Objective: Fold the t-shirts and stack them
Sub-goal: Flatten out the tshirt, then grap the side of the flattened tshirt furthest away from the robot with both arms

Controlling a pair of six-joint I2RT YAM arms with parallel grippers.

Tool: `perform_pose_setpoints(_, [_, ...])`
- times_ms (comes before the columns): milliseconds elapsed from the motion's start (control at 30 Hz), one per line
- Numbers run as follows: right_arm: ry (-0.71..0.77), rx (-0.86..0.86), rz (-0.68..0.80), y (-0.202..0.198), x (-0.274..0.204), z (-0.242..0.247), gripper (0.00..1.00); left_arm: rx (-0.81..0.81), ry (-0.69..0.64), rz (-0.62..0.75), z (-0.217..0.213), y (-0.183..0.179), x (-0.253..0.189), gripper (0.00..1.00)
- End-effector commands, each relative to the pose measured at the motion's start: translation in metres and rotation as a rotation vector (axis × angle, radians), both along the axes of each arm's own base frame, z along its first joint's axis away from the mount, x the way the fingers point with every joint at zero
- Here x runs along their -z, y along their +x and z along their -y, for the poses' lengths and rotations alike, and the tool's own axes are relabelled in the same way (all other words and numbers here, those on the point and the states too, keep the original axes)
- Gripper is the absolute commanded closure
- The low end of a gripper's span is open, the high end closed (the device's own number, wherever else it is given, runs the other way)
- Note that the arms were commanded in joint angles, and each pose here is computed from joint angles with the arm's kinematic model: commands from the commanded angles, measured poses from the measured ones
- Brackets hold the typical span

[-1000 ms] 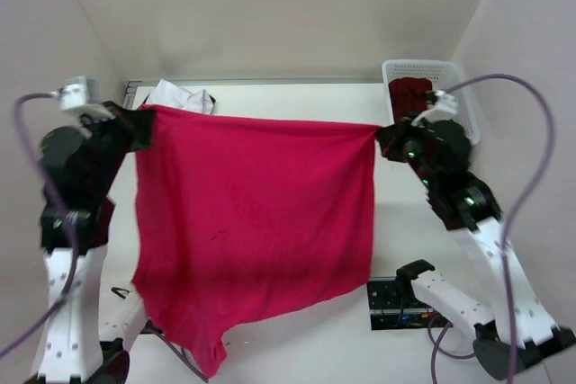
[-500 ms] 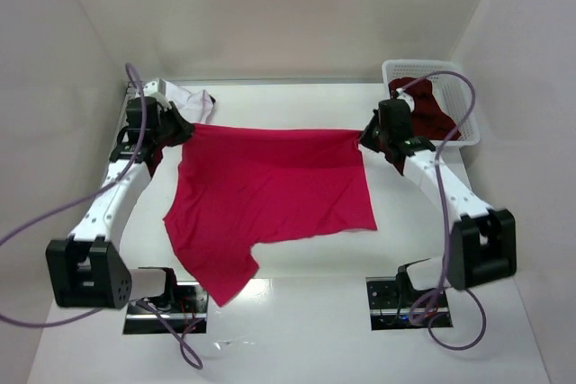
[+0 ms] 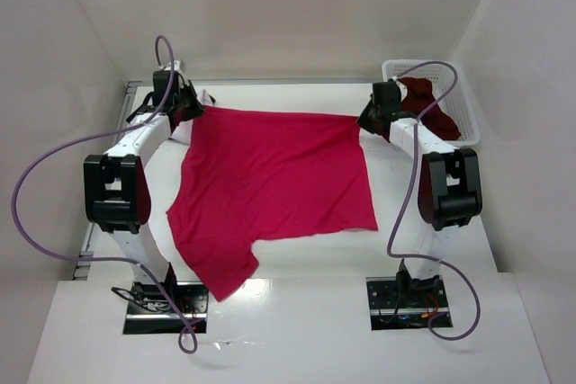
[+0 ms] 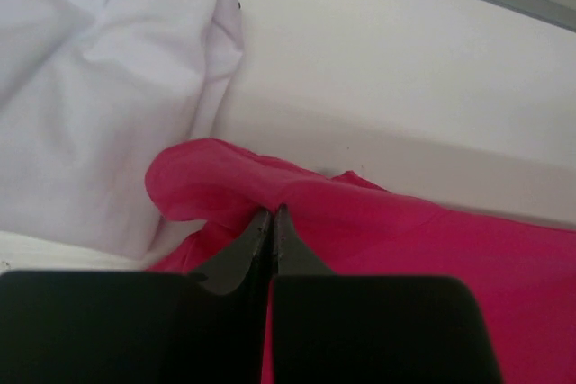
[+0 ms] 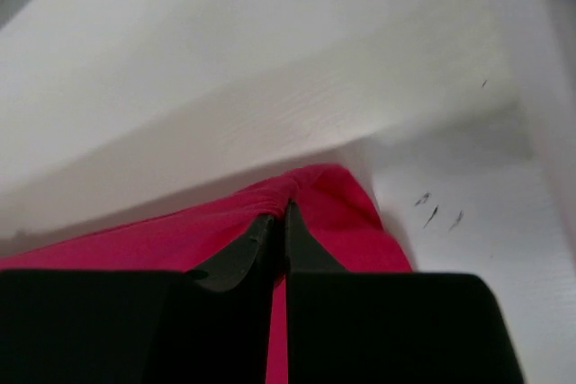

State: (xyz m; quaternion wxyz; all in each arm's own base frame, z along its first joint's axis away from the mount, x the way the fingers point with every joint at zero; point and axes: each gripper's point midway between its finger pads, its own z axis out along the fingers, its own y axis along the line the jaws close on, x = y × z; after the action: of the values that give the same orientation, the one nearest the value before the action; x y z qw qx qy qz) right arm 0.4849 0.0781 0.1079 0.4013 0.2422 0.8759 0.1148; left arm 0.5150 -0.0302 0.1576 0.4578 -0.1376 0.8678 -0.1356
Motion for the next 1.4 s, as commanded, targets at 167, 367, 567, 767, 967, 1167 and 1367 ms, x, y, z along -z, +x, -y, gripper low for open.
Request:
perform_pose_setpoints(167, [-0.031,0.056,0.132,0.054,-0.039,0.037,1.00,-0.005,0.061,0.129,-0.007,0.034,-0.030,0.95])
perform_pose_setpoints(367, [-0.002,0.013,0.081,0.044,-0.013,0.028,1.00,0.047,0.035,0.052,0.006,0.033,0.002,0.89])
perform_pose_setpoints(567, [0.001,0.003,0.023,0.029,0.011,0.027,1.00,0.041,0.006,-0.021,0.013,0.020,0.033,1.00])
perform_pose_setpoints(767, [-0.014,-0.022,0.019,0.031,0.011,0.026,1.00,0.031,0.025,-0.025,0.010,0.015,0.030,1.00])
perform_pose_setpoints(967, [-0.051,-0.011,0.039,0.053,-0.006,0.031,1.00,0.059,0.069,0.028,0.008,0.036,0.000,0.97])
perform_pose_setpoints(1167, [-0.068,-0.012,-0.014,0.047,0.011,0.033,1.00,0.046,0.060,-0.024,0.011,0.036,0.017,0.87])
perform_pose_setpoints(1367, [-0.065,-0.020,-0.066,0.031,0.036,0.033,1.00,-0.002,0.056,-0.111,0.006,0.024,0.055,0.82])
